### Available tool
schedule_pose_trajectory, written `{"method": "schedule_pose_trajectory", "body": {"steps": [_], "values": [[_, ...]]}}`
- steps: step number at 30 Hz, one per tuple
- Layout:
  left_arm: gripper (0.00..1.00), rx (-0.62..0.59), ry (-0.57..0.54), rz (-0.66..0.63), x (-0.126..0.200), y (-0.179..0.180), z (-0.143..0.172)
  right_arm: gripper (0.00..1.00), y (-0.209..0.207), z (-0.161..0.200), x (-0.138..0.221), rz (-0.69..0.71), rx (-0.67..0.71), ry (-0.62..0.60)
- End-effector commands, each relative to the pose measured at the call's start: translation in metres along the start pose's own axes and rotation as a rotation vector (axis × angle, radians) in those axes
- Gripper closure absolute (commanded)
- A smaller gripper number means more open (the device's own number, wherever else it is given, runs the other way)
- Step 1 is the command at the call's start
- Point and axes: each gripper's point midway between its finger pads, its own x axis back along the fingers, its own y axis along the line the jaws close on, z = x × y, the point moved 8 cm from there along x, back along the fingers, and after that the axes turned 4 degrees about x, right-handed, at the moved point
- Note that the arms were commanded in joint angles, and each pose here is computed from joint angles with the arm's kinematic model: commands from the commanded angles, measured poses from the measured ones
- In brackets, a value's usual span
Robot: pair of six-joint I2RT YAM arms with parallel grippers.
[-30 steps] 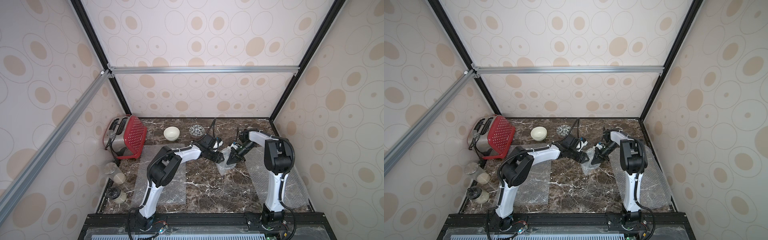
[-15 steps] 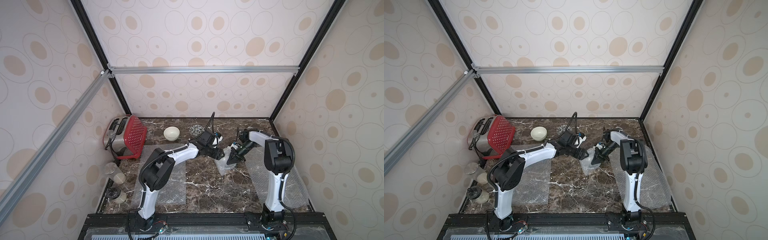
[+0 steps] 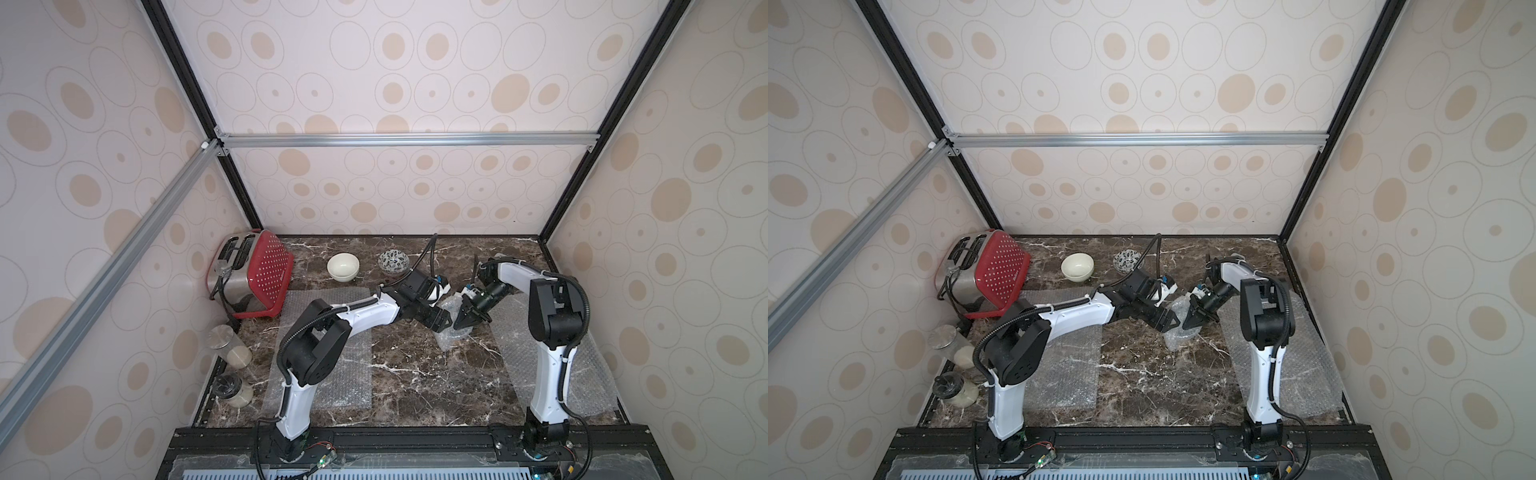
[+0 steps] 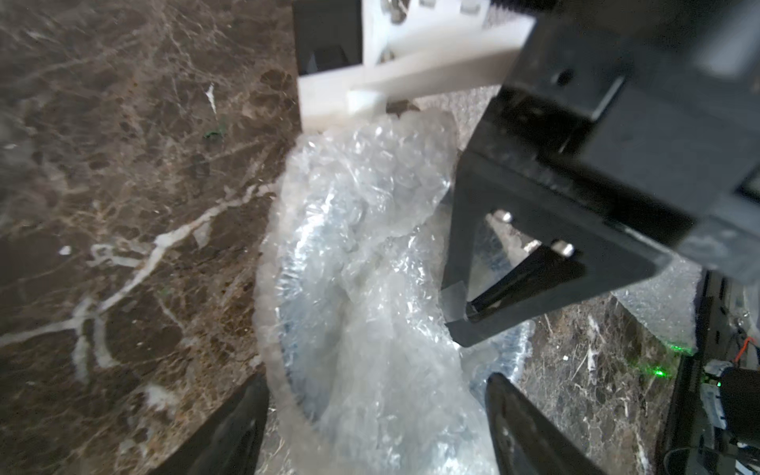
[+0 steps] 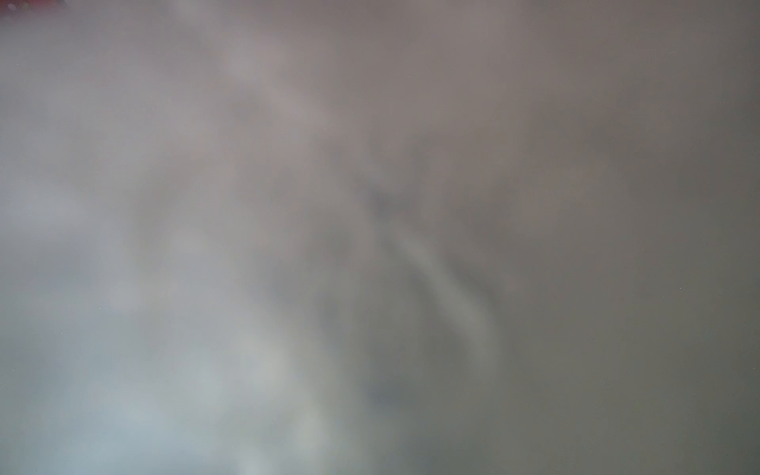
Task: Wrap bowls in bubble wrap
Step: Stick the tape on the bubble wrap.
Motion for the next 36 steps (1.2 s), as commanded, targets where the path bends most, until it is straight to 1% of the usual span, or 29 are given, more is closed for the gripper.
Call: {"method": "schedule_pose_trajectory", "body": {"steps": [1,8,16,26,36], "values": [[0.17,-0.047,-0.009,0.011,-0.002,-0.008,-0.009,0.91,-0.002,0.002,0.005,0.028,0.001,0.004],[0.15,-0.039,-0.008,0.002,-0.01,-0.013,-0.012,0.91,-0.002,0.002,0.004,0.027,-0.001,0.005],[0.16,-0.001,-0.011,-0.056,-0.019,-0.007,-0.016,0.91,-0.001,0.003,0.005,0.03,0.003,0.003],[0.18,0.024,-0.052,-0.098,-0.018,-0.002,-0.03,0.91,-0.001,0.003,0.005,0.03,0.001,0.004],[0.21,0.043,-0.037,-0.123,-0.02,0.007,-0.027,0.91,-0.001,0.003,0.005,0.03,0.002,0.004]]}}
